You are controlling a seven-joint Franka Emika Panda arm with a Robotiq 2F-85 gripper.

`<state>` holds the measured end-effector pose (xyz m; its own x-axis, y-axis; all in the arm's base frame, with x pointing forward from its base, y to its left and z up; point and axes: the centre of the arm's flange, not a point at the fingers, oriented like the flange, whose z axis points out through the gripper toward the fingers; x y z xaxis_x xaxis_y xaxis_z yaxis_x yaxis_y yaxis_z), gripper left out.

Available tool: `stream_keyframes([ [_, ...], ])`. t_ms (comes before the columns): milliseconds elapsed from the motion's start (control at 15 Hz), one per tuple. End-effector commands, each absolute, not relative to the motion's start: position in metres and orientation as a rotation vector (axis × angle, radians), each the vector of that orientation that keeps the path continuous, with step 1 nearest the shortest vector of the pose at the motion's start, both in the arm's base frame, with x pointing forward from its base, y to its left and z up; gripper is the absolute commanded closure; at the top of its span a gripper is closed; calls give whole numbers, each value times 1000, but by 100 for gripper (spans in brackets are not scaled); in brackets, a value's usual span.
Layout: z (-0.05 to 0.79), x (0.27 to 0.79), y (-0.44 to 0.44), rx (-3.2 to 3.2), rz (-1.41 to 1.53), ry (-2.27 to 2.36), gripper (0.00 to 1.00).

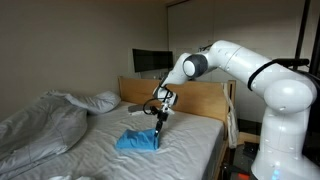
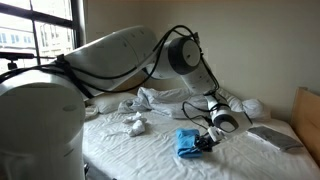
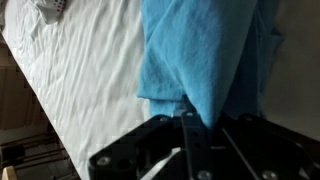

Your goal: Fold the blue cloth

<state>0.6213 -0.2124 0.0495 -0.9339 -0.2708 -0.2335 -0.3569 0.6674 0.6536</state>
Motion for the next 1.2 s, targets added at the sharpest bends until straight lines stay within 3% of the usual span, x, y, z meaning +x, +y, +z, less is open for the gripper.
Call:
stream_keyframes([
  [0, 44, 617, -235, -483, 1127, 2768, 98],
  [467, 8, 625, -235, -523, 1272, 2700, 98],
  [533, 4, 627, -234, -534, 1289, 2681, 69],
  [667, -1, 629, -234, -539, 1310, 2659, 62],
  [1133, 16, 624, -244, -521, 1289, 2682, 18],
])
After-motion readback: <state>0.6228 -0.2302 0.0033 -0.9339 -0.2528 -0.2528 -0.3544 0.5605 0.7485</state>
